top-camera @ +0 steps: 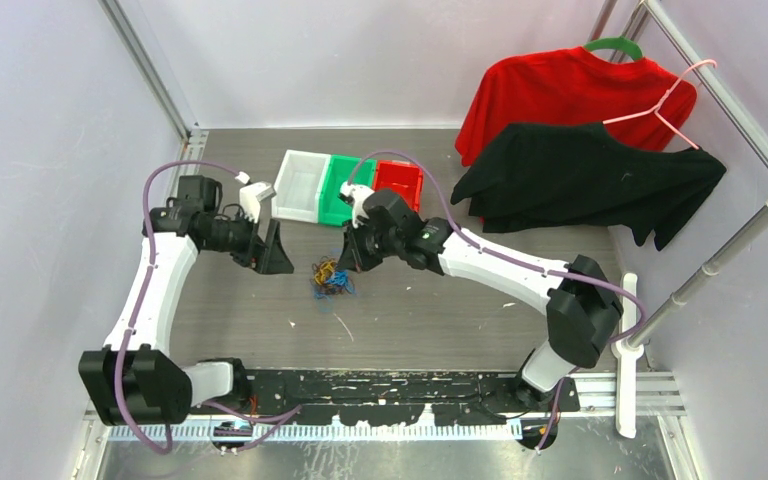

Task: Untangle the cables
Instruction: Untie the cable.

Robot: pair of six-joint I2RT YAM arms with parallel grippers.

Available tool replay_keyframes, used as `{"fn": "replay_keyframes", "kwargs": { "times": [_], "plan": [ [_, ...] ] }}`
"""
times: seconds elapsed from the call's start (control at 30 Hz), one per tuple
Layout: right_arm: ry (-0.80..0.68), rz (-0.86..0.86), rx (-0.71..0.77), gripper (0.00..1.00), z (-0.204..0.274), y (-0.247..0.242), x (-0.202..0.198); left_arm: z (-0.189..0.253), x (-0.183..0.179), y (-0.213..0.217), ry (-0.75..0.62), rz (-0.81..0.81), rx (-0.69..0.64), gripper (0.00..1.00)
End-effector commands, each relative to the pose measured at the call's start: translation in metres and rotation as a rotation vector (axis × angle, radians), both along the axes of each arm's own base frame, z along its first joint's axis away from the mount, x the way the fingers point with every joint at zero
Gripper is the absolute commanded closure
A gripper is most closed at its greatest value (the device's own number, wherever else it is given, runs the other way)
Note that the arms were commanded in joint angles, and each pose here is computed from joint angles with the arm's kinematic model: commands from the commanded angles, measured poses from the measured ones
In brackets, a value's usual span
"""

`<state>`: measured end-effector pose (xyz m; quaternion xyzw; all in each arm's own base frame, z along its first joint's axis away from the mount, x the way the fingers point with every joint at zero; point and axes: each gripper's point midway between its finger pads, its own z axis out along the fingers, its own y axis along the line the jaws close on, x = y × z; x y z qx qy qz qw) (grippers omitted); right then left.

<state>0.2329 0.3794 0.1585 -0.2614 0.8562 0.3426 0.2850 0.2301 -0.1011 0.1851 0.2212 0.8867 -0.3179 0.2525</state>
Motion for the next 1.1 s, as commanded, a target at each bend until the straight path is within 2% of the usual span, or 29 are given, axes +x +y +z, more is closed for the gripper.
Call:
{"fn": "replay_keyframes", "kwargs": {
  "times": [0.0,0.33,0.6,0.7,0.93,1.07],
  "plan": [
    [-0.056,0.064,0.101,0.99,0.054,0.02,0.001,0.035,-0.005,-0.016,-0.101,-0.051,-0.041,0.21],
    [-0.099,0.137,0.295,0.99,0.135,0.045,-0.004,0.063,-0.011,-0.03,-0.196,-0.078,-0.096,0.22],
    [-0.113,0.165,0.452,0.99,0.202,0.049,-0.015,0.076,-0.013,-0.044,-0.252,-0.085,-0.201,0.23],
    [-0.093,0.181,0.5,0.99,0.212,0.052,-0.02,0.085,-0.014,-0.045,-0.28,-0.083,-0.22,0.26],
    [-0.061,0.211,0.594,0.99,0.232,0.055,-0.028,0.097,-0.012,-0.052,-0.312,-0.071,-0.288,0.44],
    [-0.053,0.222,0.637,0.99,0.247,0.054,-0.031,0.11,-0.017,-0.058,-0.33,-0.088,-0.337,0.48]
  ]
}}
